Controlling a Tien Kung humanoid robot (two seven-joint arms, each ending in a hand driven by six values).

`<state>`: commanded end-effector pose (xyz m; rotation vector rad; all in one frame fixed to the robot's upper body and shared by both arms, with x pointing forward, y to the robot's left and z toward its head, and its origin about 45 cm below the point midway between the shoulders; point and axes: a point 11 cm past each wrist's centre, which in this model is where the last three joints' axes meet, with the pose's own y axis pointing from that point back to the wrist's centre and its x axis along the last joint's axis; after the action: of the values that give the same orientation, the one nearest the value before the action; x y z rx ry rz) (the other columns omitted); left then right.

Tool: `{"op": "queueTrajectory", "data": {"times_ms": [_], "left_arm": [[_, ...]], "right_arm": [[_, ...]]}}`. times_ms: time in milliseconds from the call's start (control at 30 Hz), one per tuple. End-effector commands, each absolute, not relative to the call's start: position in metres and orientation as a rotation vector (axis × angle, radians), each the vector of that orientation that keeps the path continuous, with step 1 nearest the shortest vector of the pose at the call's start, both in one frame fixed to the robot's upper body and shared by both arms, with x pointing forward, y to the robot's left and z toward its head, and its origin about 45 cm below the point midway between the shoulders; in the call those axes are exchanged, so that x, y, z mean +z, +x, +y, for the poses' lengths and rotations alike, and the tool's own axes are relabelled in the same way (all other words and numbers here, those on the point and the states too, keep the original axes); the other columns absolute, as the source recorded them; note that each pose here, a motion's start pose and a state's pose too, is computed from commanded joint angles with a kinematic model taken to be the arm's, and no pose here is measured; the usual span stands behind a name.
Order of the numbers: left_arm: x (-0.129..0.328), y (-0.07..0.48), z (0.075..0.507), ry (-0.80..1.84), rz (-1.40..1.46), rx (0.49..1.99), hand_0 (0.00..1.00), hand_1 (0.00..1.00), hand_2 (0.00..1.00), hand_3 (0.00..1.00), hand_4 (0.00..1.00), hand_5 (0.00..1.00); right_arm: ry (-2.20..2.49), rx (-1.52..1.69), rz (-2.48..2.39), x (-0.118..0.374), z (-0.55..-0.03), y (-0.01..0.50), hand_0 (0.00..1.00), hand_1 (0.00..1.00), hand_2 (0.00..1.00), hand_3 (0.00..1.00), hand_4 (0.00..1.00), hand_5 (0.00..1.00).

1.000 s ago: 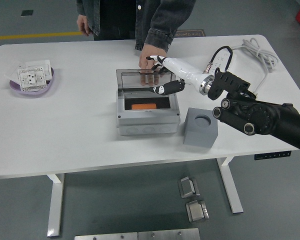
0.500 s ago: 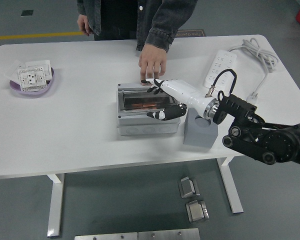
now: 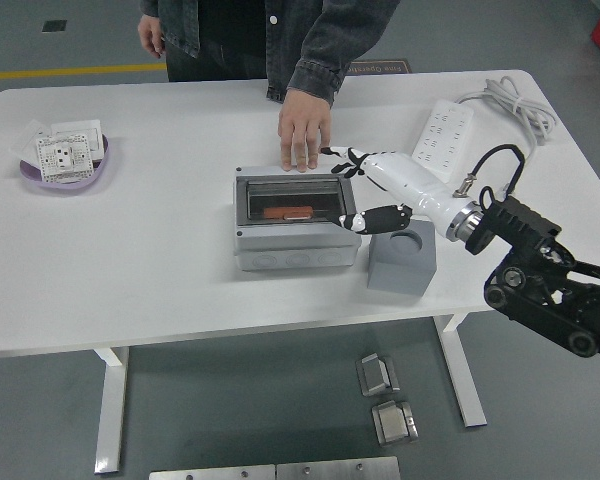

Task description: Pick up the cylinder from the cube,place it in the box,flap close box

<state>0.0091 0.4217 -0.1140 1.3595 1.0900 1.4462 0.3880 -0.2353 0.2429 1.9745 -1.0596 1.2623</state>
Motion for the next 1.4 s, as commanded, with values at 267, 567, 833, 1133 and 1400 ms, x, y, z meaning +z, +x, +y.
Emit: {"op": "queueTrajectory", "data": {"times_ms": [267,567,833,1133,1400], "left_arm": [[-0.116,-0.001,0.419,1.365,1.114,1.445,0.650,0.651,0.540,0.573,0.531,0.195],[-0.117,-0.006,0.415,1.362,1.120,1.444,0.650,0.651,0.539,0.572,0.531,0.199],[-0.117,-0.007,0.416,1.358,1.124,1.454,0.650,0.653,0.541,0.574,0.535,0.200],[-0.117,-0.008,0.416,1.358,1.131,1.458,0.650,0.654,0.543,0.577,0.536,0.197],[-0.117,-0.007,0.415,1.346,1.133,1.465,0.650,0.656,0.544,0.579,0.546,0.206]], "right_arm": [[2.004,1.127,-1.382,0.257,-0.303,0.372,0.605,0.625,0.736,0.943,0.787,0.496],[2.120,0.684,-1.875,0.238,-0.389,0.354,0.619,0.618,0.720,0.912,0.792,0.520],[2.238,0.356,-2.236,0.261,-0.440,0.351,0.730,0.736,0.788,0.863,0.873,0.699],[2.513,-0.030,-2.468,0.273,-0.451,0.351,0.918,0.910,0.972,0.899,0.910,0.777],[2.587,-0.212,-2.672,0.282,-0.460,0.348,0.998,0.865,0.854,0.819,0.958,0.996]]}}
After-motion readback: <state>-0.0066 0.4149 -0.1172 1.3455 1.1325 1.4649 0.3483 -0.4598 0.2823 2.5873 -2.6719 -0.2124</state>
